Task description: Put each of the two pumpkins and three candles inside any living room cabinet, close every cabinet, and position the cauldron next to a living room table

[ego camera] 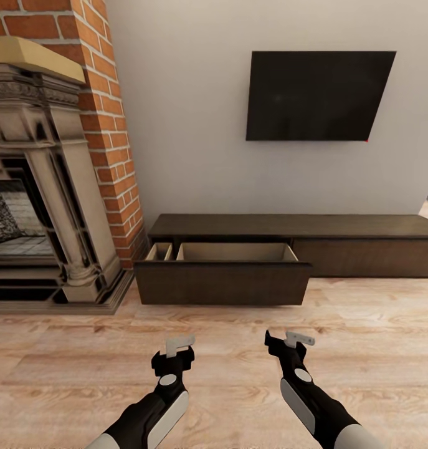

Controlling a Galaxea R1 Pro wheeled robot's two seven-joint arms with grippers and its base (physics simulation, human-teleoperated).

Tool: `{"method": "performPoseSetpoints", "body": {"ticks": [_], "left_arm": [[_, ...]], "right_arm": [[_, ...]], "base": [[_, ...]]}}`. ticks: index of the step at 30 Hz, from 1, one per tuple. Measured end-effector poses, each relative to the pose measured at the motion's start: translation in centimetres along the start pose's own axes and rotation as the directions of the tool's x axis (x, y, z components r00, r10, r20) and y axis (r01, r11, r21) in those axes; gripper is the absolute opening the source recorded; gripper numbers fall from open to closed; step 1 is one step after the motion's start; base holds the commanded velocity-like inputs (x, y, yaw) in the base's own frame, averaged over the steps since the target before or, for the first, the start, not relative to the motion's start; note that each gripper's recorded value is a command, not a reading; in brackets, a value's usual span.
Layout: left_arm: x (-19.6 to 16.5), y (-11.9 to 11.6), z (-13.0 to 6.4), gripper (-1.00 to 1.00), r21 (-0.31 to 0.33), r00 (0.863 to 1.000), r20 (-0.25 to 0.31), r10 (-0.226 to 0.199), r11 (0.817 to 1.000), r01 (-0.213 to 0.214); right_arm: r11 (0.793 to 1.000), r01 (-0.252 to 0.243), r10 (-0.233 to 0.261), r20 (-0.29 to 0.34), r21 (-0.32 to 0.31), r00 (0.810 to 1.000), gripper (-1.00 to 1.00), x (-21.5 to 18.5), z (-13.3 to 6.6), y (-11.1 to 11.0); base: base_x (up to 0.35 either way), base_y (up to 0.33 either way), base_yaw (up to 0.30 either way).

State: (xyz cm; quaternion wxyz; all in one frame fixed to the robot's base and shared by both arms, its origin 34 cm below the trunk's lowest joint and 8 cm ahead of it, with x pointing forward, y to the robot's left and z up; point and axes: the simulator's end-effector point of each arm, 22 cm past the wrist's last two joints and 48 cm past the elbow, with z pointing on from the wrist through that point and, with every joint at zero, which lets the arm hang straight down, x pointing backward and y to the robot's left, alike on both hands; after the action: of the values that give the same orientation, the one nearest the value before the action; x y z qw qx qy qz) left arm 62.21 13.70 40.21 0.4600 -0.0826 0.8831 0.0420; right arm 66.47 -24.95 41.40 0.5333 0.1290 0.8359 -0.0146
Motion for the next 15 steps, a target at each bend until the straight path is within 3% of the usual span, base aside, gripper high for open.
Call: {"method": "performPoseSetpoints", "body": {"ticks": [5, 10, 15], "left_arm": [[0.9, 0.2, 0.5, 1.0, 0.001, 1.0, 0.004, -0.004, 1.0, 0.004], [1.7, 0.2, 0.9, 1.0, 0.0, 1.0, -0.001, -0.01, 1.0, 0.01], [2.1, 0.4, 1.4, 1.0, -0.005, 1.0, 0.011, -0.024, 1.0, 0.024]], "right_arm": [[1.0, -0.003, 0.003, 0.006, -0.001, 1.0, 1.0, 0.9, 0.2, -0.1], [0.999, -0.033, 0.033, 0.08, 0.002, 0.996, 1.0, 0.1, 0.5, -0.3], [0.999, -0.044, 0.043, 0.1, 0.008, 0.994, 1.0, 0.5, 0.8, -0.7]], "base": [[0.0, 0.0, 0.0], [0.0, 0.0, 0.0], [0.0, 0.0, 0.0]]}}
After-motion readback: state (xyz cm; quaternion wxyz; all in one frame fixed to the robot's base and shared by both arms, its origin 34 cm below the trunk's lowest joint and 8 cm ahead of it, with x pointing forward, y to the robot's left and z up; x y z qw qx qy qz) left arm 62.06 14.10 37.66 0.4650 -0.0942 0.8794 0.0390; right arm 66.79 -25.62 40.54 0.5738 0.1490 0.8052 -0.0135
